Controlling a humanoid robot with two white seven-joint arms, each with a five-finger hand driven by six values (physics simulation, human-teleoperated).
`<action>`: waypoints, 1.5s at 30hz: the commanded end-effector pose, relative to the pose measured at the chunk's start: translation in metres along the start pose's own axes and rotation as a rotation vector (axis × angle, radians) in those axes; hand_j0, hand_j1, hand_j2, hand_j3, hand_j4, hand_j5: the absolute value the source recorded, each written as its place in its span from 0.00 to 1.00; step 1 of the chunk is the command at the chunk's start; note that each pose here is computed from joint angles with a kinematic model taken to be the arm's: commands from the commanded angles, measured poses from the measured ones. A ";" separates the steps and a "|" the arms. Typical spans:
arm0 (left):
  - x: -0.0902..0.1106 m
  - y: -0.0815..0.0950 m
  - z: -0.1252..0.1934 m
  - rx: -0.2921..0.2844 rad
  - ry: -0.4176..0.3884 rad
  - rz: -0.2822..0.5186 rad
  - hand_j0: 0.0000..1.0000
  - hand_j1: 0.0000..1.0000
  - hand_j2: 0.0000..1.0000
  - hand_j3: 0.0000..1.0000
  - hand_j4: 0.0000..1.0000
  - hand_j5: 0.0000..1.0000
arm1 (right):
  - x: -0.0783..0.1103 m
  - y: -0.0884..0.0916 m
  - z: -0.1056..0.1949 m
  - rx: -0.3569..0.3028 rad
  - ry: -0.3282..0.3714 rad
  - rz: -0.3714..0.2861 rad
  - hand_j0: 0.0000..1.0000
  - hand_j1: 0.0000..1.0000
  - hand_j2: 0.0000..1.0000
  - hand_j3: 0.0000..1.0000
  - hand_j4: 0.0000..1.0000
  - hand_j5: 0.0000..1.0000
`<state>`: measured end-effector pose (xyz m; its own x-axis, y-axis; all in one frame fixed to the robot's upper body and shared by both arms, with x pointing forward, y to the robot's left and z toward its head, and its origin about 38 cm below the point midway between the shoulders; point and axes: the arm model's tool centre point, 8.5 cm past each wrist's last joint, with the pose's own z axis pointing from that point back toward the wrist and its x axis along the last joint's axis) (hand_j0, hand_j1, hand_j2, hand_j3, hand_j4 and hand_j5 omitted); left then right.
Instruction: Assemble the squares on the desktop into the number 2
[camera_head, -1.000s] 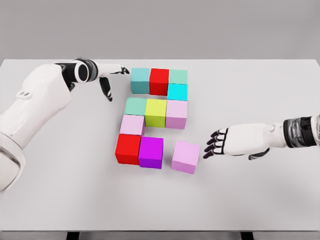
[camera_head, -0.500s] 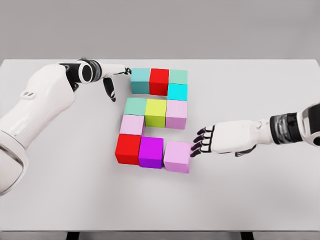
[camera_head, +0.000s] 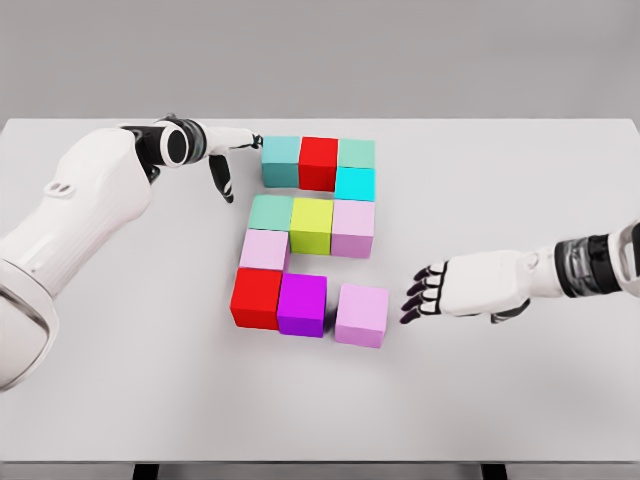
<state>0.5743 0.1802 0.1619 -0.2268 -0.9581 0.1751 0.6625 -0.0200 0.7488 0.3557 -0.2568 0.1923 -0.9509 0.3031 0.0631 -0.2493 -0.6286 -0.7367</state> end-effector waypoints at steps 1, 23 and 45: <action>0.000 0.000 0.000 0.002 0.000 -0.003 1.00 1.00 1.00 1.00 1.00 1.00 | 0.004 0.008 -0.002 0.021 -0.012 -0.014 1.00 1.00 1.00 1.00 1.00 1.00; -0.132 0.007 0.172 0.134 -0.459 -0.233 1.00 1.00 1.00 1.00 1.00 1.00 | 0.014 -0.013 -0.033 -0.003 -0.093 0.032 1.00 1.00 1.00 1.00 1.00 1.00; -0.135 -0.022 0.156 0.051 -0.451 -0.224 1.00 1.00 1.00 1.00 1.00 1.00 | -0.006 -0.033 -0.024 -0.028 -0.043 0.051 1.00 1.00 1.00 1.00 1.00 1.00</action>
<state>0.4789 0.3548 0.2210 -0.6557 -0.7116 0.2525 0.5283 -0.1934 0.8268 0.3719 -0.2190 0.2004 -0.9721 0.2298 0.0471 -0.1849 -0.6268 -0.7569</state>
